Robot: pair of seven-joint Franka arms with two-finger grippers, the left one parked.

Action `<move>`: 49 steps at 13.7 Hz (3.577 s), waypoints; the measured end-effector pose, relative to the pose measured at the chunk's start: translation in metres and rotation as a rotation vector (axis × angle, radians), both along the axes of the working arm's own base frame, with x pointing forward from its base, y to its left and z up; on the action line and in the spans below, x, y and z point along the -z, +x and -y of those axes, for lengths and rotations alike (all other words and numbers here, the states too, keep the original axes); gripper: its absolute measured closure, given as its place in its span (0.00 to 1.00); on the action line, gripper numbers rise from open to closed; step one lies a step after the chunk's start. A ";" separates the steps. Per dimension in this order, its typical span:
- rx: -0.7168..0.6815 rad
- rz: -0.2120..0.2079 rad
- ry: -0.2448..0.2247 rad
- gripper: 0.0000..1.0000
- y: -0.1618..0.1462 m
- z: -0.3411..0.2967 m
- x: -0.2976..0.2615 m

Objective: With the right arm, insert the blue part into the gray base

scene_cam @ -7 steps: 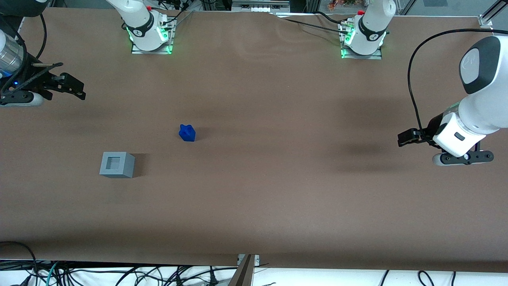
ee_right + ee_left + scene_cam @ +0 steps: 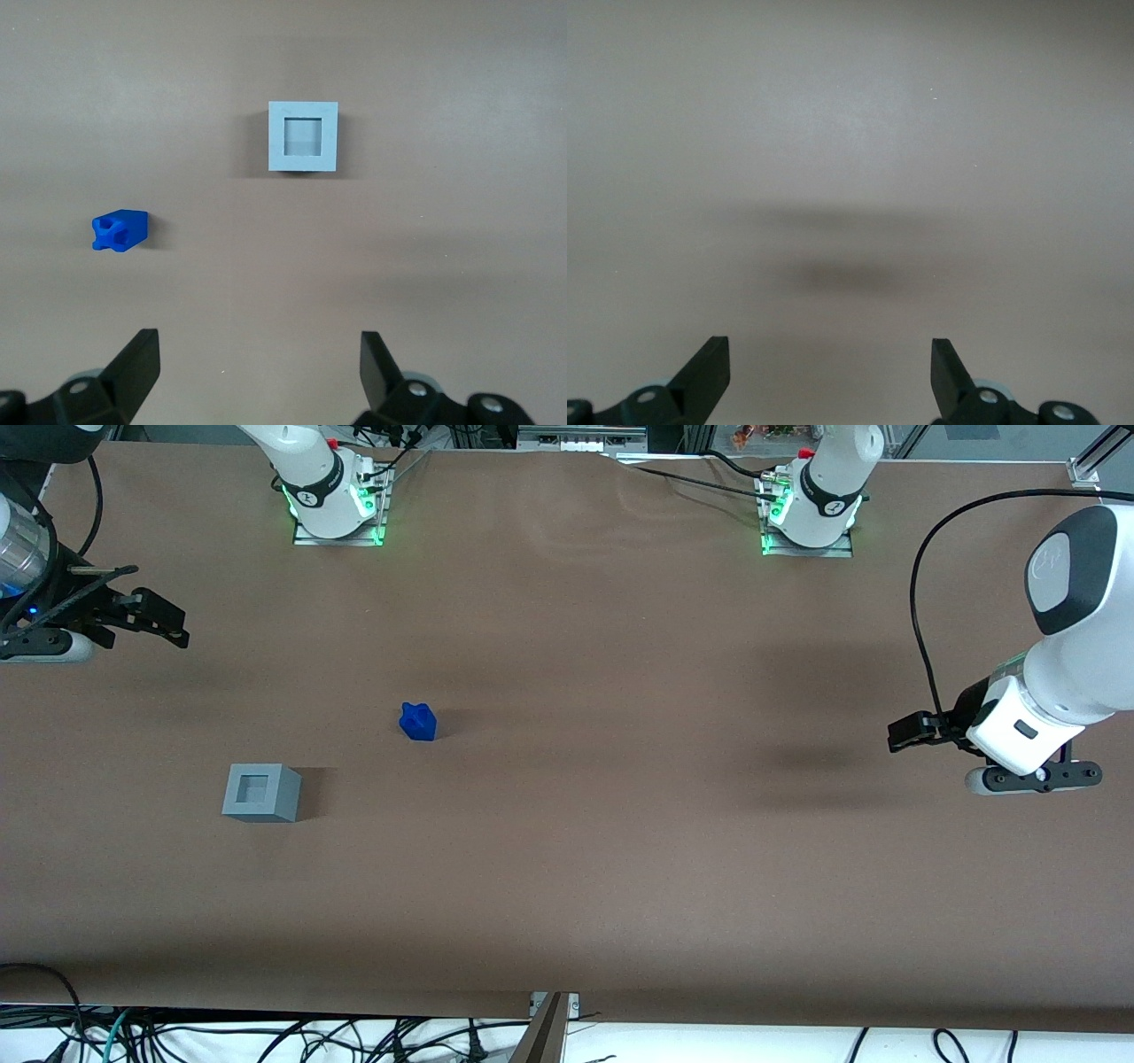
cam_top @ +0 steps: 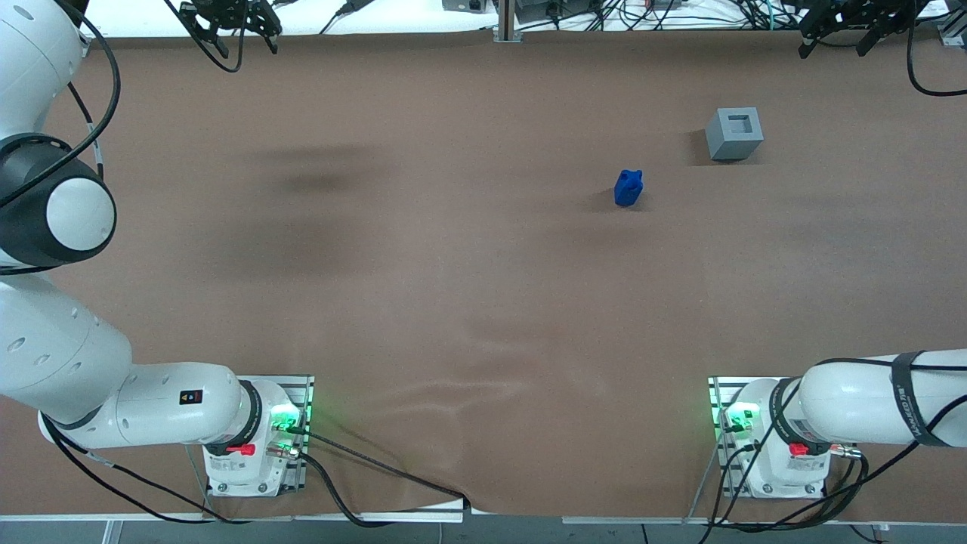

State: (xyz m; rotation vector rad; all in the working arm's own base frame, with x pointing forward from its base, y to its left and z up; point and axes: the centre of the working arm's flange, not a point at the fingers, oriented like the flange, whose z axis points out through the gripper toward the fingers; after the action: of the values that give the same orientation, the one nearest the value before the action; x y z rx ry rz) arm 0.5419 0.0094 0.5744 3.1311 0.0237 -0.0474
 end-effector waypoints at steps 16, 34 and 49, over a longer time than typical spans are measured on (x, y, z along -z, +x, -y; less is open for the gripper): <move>0.000 -0.001 0.000 0.00 0.000 0.000 0.000; -0.111 -0.110 -0.019 0.00 -0.008 -0.103 0.032; 0.116 0.009 0.004 0.00 -0.012 -0.234 0.296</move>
State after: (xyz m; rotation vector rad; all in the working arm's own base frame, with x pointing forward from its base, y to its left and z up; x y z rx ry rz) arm 0.5297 0.2437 0.2786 3.1328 -0.1579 -0.0338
